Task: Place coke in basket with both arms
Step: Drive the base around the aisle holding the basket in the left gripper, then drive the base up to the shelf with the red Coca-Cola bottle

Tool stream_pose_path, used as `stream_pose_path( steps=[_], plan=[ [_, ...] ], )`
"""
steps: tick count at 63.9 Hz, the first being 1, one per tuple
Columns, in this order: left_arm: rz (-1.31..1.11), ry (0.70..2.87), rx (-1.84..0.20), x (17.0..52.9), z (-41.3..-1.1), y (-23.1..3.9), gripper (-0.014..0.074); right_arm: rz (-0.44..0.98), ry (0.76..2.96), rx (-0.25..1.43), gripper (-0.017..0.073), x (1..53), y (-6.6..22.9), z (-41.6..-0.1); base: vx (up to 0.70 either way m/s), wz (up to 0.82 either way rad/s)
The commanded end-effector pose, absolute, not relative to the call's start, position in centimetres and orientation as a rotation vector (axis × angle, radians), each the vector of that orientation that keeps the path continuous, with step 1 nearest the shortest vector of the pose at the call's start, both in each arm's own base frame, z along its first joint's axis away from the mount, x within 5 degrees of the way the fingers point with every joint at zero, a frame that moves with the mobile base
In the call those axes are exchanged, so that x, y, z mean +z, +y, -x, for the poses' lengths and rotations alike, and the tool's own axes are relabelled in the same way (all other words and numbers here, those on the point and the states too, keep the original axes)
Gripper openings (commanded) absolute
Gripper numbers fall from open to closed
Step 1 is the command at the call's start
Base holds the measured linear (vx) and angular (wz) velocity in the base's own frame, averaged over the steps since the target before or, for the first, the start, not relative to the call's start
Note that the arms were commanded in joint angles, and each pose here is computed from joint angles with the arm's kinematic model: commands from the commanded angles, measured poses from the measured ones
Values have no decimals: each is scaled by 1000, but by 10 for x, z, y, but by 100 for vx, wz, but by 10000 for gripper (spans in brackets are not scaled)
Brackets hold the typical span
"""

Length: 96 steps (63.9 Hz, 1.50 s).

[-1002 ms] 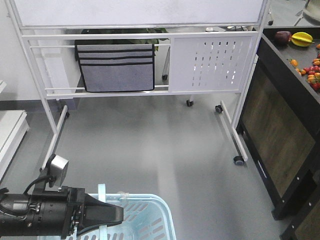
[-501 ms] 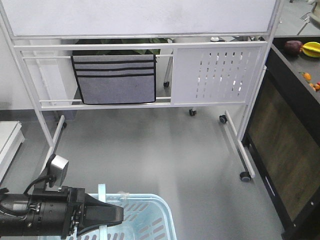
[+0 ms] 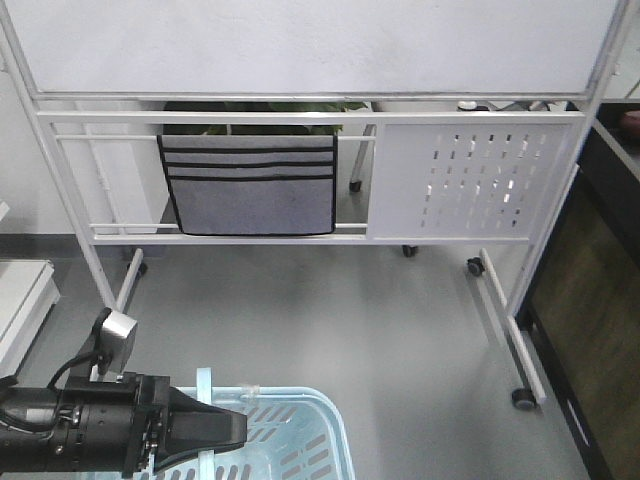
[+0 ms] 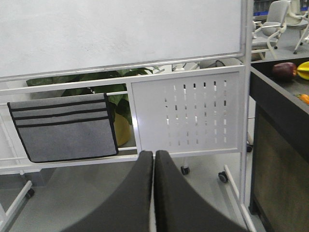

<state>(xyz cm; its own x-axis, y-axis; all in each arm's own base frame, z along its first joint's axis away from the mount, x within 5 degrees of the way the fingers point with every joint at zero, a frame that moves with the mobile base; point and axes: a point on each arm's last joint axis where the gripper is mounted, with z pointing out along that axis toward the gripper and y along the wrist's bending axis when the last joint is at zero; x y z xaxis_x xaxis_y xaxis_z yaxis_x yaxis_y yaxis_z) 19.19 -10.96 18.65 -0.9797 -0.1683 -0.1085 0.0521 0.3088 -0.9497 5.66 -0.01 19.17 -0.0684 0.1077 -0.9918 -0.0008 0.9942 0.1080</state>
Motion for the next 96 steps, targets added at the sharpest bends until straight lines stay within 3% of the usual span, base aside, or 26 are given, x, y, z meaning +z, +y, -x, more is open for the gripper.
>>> stream_pose_path(
  steps=[1, 22, 96],
  plan=[
    [119, 2225, -1858, 207, -195, -112, -6, -63, 1556, 87, -5, 196, 1, -56, 22, 14],
    [119, 2225, -1858, 207, -195, -112, -6, -63, 1556, 87, -5, 196, 1, -56, 20, 33],
    [118, 2226, -1858, 207, -195, -112, -6, -63, 1556, 87, -5, 196, 1, -56, 16, 62]
  ],
)
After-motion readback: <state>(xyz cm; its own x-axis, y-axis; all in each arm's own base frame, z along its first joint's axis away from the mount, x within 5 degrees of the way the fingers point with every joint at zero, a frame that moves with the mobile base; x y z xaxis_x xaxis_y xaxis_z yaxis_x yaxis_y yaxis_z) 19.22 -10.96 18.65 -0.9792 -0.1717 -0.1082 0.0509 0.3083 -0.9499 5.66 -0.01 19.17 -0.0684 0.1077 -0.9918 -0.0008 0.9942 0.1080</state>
